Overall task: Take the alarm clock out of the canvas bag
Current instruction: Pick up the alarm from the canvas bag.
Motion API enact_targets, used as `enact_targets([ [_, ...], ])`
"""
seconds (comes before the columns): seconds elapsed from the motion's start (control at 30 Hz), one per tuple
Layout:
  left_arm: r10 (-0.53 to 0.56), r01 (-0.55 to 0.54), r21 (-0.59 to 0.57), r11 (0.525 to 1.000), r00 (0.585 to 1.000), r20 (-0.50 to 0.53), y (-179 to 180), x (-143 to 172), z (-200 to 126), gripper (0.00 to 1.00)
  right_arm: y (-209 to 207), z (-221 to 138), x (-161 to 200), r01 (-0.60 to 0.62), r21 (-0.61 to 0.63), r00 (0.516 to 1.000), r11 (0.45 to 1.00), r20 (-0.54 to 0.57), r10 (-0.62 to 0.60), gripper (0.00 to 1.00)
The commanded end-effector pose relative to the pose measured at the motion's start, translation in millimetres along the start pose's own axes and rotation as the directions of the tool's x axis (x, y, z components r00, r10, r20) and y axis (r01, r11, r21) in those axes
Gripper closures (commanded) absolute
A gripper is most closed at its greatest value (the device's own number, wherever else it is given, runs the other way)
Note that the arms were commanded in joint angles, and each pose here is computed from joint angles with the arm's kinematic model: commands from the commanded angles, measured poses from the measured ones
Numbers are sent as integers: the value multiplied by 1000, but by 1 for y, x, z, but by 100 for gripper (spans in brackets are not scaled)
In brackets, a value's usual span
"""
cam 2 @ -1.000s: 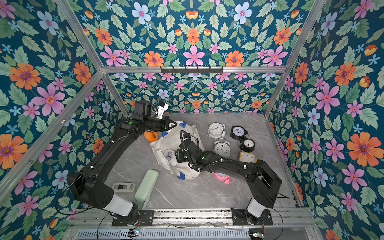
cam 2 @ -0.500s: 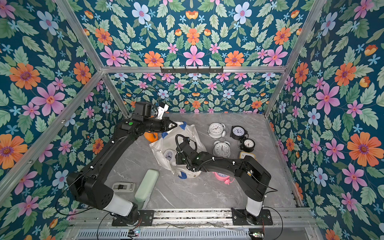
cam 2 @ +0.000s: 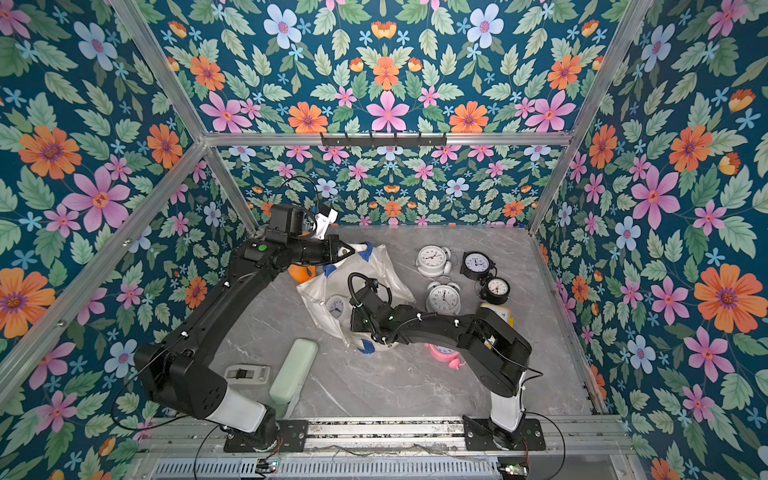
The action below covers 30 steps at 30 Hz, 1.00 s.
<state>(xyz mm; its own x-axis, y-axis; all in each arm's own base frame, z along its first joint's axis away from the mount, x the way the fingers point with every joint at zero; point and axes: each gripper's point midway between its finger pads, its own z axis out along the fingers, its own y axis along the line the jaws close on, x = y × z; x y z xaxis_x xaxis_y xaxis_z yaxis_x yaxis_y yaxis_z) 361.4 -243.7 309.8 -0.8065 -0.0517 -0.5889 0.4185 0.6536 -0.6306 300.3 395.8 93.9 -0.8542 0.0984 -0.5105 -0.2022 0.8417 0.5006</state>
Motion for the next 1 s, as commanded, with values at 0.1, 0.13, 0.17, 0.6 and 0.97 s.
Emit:
enact_targets([
  [0.1,25,-26,62,998,999,21,-16,-5,-2,100,5,5,-6,-1,-3,1000,1000,15,2,67],
  [0.13,25,-26,65,998,1000,18,-16,-5,-1,100,5,4,-8,5,0,1000,1000,23,-5,68],
  [0.17,27,-28,66,997,999,18,-17,-5,-1,100,5,4,-10,6,0,1000,1000,28,-6,69],
  [0.6,26,-26,80,996,1000,11,-22,-2,-1,100,-5,14,-23,5,44,999,999,40,-6,70],
  [0.97,24,-25,77,997,1000,6,-20,-1,1,100,-11,21,-11,-10,51,1000,999,-1,10,70],
])
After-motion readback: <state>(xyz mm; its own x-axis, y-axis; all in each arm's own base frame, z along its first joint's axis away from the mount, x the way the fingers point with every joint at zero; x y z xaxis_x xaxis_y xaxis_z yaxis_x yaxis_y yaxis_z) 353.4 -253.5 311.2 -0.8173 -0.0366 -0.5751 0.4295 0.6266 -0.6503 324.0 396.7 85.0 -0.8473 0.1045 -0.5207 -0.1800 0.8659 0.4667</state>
